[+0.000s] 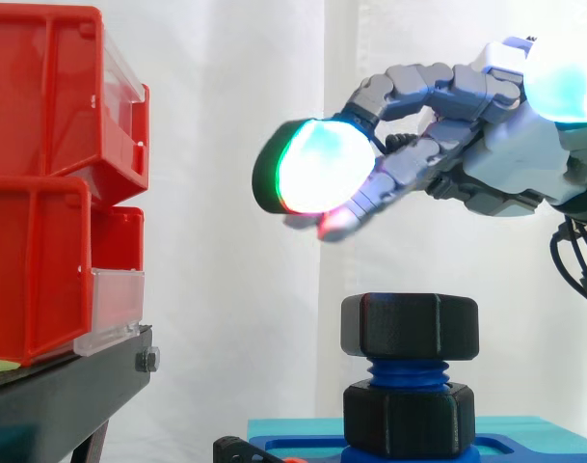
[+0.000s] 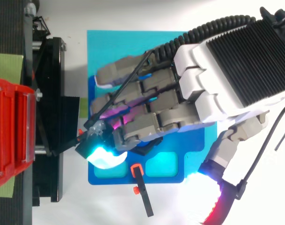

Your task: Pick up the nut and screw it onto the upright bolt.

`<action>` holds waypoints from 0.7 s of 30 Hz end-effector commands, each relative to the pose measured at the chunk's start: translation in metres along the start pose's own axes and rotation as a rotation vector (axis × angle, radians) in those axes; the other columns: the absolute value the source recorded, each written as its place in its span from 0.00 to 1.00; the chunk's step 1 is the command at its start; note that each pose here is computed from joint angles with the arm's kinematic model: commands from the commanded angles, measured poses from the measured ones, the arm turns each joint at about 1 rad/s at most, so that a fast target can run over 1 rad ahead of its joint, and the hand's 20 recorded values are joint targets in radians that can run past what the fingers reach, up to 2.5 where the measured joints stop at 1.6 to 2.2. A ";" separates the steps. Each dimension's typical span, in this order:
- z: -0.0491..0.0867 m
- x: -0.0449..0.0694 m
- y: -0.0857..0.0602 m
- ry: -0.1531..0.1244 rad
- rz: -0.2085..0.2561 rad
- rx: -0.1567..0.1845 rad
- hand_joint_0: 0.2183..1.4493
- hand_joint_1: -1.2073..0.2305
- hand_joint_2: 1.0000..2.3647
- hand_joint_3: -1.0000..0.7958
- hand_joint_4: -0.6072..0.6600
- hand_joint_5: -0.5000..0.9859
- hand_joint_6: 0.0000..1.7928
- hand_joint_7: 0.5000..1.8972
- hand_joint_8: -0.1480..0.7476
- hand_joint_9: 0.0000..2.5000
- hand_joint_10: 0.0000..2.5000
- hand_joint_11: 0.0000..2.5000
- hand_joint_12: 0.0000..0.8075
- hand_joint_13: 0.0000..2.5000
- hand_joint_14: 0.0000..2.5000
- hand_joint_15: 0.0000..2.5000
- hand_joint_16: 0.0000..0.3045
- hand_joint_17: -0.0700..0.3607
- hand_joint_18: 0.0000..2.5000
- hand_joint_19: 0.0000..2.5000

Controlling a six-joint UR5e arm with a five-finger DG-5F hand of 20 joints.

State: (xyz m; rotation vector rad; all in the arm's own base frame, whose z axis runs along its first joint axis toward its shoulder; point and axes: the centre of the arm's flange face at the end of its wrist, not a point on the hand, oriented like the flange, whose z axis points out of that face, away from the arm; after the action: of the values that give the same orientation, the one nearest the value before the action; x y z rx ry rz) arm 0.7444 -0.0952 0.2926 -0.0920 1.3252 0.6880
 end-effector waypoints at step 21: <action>-0.005 0.022 -0.018 0.000 -0.024 0.030 0.20 0.58 0.00 0.28 0.60 0.22 0.28 0.03 0.41 0.21 0.00 0.00 0.38 0.14 0.00 0.00 0.11 0.34 0.02 0.00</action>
State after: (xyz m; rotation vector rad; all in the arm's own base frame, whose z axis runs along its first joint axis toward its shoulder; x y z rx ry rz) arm 0.7505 -0.1009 0.2670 -0.0882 1.3331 0.6518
